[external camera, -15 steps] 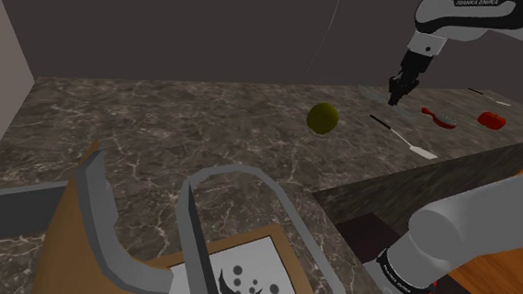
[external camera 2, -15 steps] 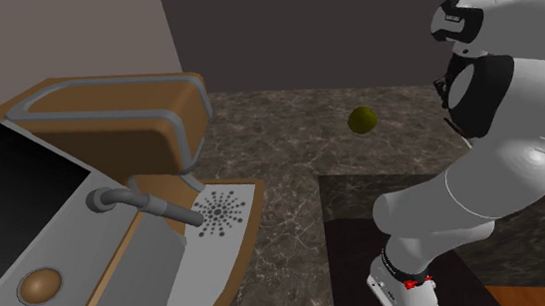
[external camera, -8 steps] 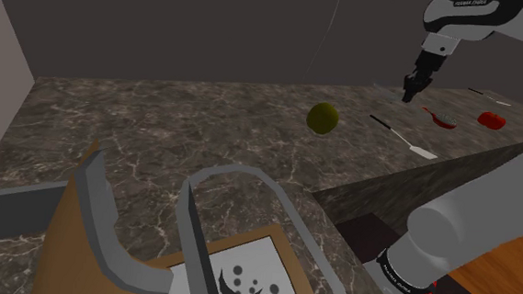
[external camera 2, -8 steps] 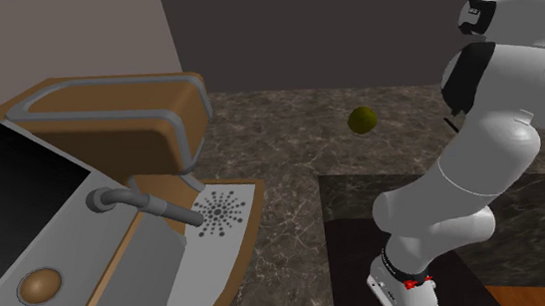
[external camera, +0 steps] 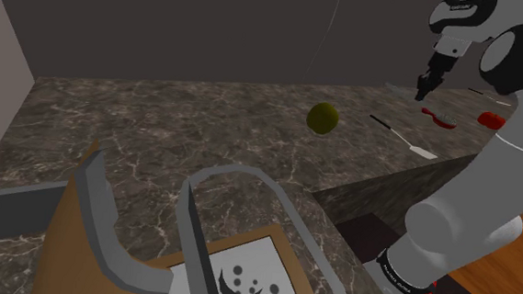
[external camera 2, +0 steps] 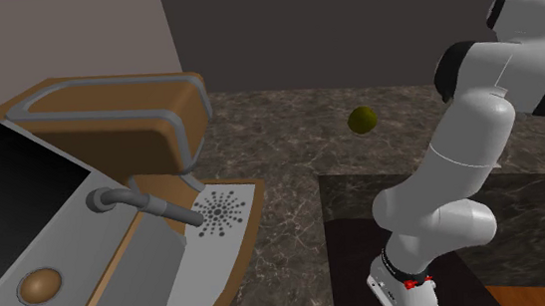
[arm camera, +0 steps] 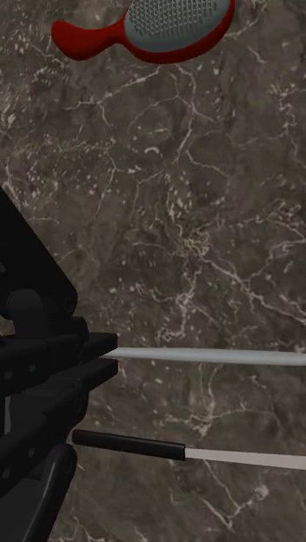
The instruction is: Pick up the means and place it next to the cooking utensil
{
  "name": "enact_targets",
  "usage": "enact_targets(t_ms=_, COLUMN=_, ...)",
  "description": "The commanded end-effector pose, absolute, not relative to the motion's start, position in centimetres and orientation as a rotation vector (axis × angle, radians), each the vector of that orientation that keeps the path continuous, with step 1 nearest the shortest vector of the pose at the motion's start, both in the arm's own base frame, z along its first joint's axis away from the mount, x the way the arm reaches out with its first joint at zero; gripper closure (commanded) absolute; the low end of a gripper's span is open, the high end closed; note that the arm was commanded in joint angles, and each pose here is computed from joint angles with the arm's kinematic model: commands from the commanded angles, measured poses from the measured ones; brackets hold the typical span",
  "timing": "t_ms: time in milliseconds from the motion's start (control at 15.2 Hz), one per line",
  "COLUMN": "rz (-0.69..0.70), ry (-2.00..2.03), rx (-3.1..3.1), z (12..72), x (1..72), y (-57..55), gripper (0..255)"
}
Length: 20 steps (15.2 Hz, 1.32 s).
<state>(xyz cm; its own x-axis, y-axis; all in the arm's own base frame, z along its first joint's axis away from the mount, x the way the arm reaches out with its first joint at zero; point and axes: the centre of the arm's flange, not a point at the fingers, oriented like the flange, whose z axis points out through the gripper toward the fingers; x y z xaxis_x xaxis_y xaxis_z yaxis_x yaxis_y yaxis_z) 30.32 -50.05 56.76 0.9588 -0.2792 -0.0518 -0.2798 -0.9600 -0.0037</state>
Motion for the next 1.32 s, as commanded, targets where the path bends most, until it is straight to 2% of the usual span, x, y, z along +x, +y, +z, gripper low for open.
enact_targets(t_ms=0, rz=0.080, ry=0.438, rx=-3.099, z=56.8, x=29.5, y=-52.8, gripper=255)
enact_targets(t_ms=330, rz=0.080, ry=0.438, rx=-3.099, z=56.9, x=28.5, y=-58.6, gripper=255)
enact_targets(t_ms=1254, rz=0.080, ry=0.438, rx=-3.099, z=49.5, x=28.5, y=-58.6, gripper=255)
